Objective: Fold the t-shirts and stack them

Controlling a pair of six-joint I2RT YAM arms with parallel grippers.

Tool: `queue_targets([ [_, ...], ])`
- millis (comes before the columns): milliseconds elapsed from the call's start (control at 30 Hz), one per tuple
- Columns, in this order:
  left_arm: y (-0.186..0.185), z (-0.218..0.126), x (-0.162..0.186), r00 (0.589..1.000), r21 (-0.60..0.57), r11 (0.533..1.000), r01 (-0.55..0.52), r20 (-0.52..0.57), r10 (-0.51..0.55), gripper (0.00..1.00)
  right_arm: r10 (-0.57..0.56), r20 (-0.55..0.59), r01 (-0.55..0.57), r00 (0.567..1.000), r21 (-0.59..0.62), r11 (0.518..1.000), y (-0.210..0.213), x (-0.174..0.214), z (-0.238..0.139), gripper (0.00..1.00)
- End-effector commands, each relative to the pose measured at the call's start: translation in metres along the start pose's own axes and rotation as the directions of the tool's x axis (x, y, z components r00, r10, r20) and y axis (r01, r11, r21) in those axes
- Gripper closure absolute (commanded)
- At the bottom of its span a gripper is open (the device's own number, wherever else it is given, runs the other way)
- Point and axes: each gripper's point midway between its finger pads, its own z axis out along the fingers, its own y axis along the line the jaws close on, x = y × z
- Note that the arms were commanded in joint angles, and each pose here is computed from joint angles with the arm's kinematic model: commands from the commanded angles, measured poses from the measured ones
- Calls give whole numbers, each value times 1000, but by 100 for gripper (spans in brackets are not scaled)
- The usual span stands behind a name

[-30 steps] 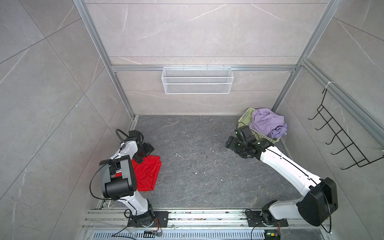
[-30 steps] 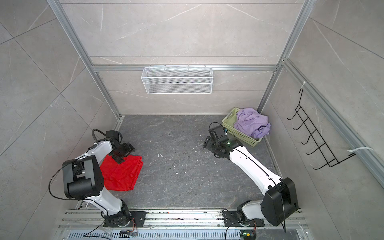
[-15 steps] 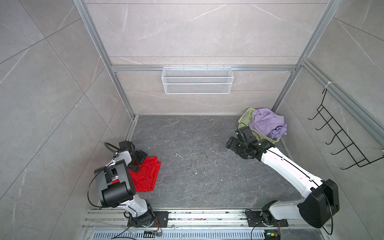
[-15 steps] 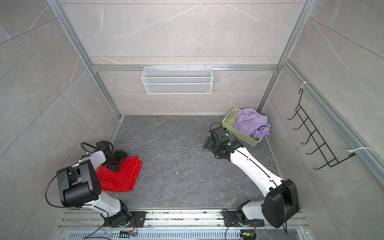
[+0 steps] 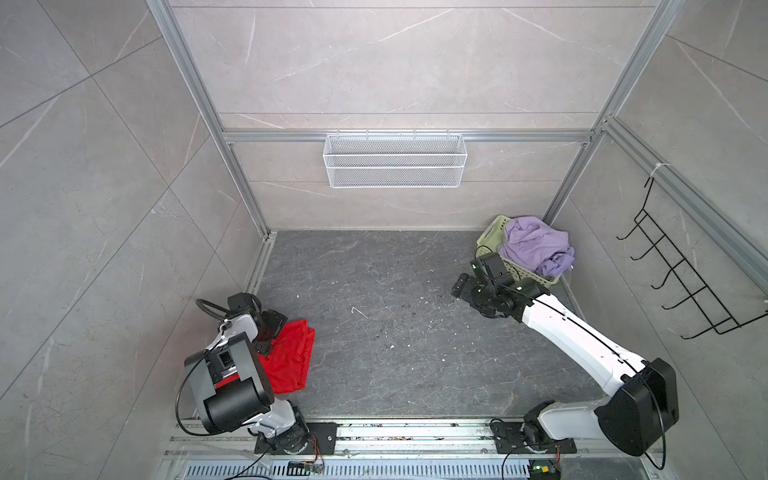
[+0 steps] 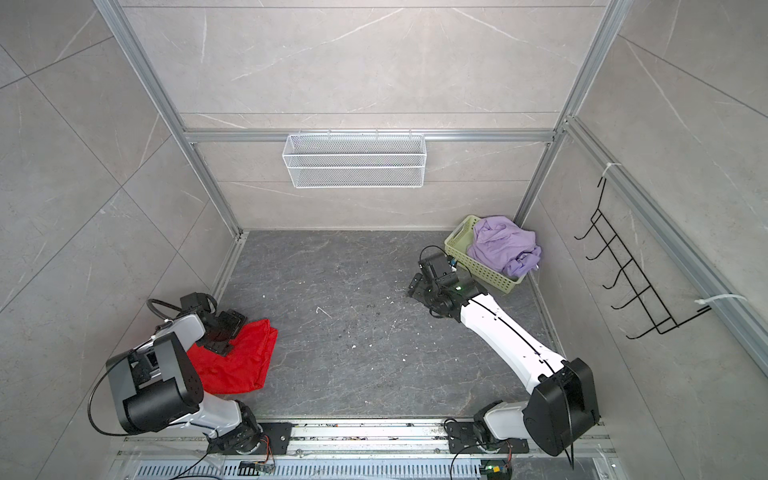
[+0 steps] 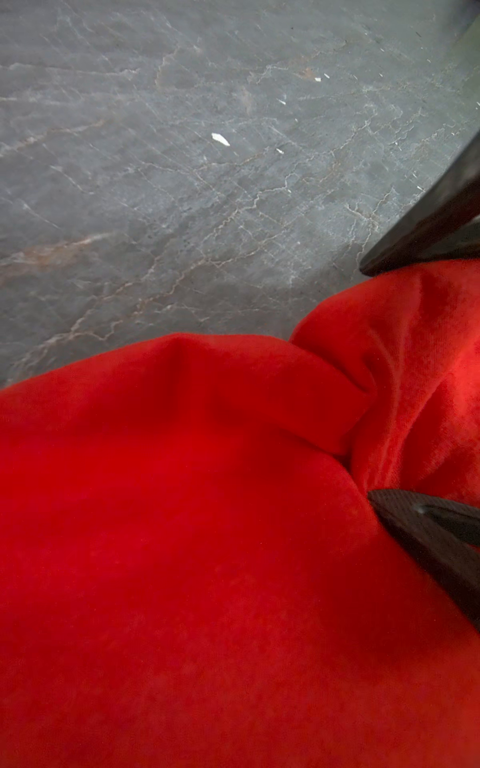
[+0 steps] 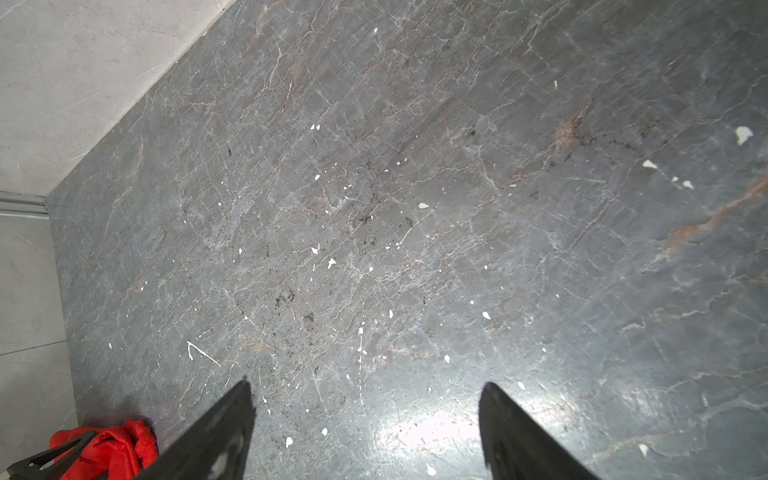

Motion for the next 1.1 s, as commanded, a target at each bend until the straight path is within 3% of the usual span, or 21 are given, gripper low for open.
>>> queue_targets([
  [0, 35, 4, 32, 994, -125, 992, 2, -105, -15, 17, 4, -6, -3, 1000, 39, 999, -10, 4, 1, 15],
  [133, 19, -13, 23, 997, -58, 997, -46, -68, 42, 17, 9, 5, -10, 1000, 27, 1000, -7, 2, 4, 15],
  [333, -28, -66, -4, 987, 102, 983, -150, 68, 144, 16, 1, 44, -2, 999, 23, 1000, 4, -15, 9, 14],
  [600, -89, -131, -28, 959, 295, 920, -258, 196, 206, 14, -2, 80, -1, 997, 40, 999, 14, -39, 14, 14],
  [833, -133, -168, -37, 931, 432, 835, -341, 279, 236, 1, 15, 241, -54, 970, 157, 986, -17, -72, -11, 13],
  [933, -155, -179, -34, 901, 460, 787, -412, 333, 278, 0, 3, 324, -76, 946, 215, 974, -33, -87, -32, 9],
  [1000, -169, -184, -28, 864, 430, 764, -481, 379, 330, 0, -8, 369, -93, 929, 253, 963, -44, -94, -46, 1],
  [1067, -179, -184, -23, 828, 375, 760, -531, 418, 373, 0, -22, 405, -106, 914, 290, 951, -56, -98, -60, 1],
])
